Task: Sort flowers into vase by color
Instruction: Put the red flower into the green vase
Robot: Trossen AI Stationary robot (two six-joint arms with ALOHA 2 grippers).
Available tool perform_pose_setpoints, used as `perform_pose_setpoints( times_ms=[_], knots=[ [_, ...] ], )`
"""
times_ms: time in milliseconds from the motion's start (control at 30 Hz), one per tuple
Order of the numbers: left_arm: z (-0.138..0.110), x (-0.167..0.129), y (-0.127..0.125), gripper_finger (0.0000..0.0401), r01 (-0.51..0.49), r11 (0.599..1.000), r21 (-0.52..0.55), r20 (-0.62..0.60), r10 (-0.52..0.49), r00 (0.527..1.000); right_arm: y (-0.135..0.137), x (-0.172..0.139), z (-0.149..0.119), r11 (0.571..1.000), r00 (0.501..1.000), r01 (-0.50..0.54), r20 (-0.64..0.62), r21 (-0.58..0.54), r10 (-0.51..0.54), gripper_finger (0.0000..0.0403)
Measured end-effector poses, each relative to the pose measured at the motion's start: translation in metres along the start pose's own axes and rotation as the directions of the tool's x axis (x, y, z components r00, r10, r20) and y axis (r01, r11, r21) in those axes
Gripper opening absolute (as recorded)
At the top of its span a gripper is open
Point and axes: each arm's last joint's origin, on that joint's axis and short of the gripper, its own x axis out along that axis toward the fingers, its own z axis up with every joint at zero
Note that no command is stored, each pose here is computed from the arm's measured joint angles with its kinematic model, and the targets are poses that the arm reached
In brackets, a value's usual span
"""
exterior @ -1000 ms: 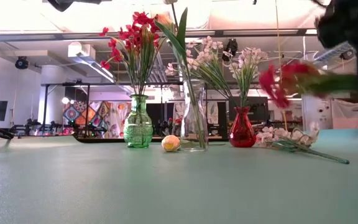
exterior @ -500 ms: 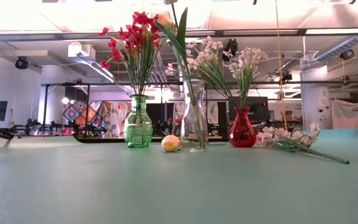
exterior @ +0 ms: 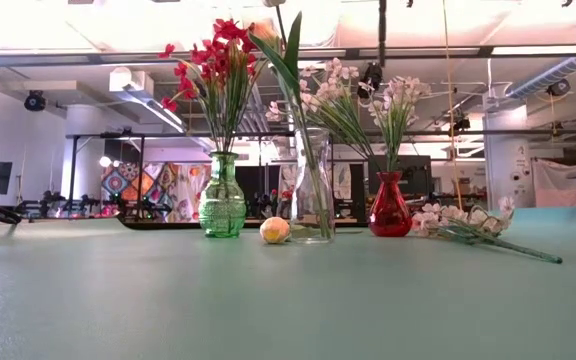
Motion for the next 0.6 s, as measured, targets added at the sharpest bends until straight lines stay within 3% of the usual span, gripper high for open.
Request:
perform_pose_setpoints(
  times_ms=[133,367,600],
  knots=[
    [-0.006,0.023,0.0,0.0217,-0.024,0.999,0.022,-0.008,0.025,1.0,-0.001,0.001,-0.001,1.0,1.0,0.004,-0.002,0.005,-0.004,0.0038],
    [-0.005,0.059,0.003,0.0221,-0.068,0.997,0.025,-0.013,0.068,0.998,-0.001,0.001,-0.001,1.0,1.0,0.004,-0.001,0.005,-0.004,0.0038],
    [0.004,0.077,0.001,0.022,-0.025,0.998,0.061,-0.029,0.026,0.999,-0.001,0.001,-0.001,1.0,1.0,0.001,-0.002,0.003,-0.001,0.0038]
  ],
)
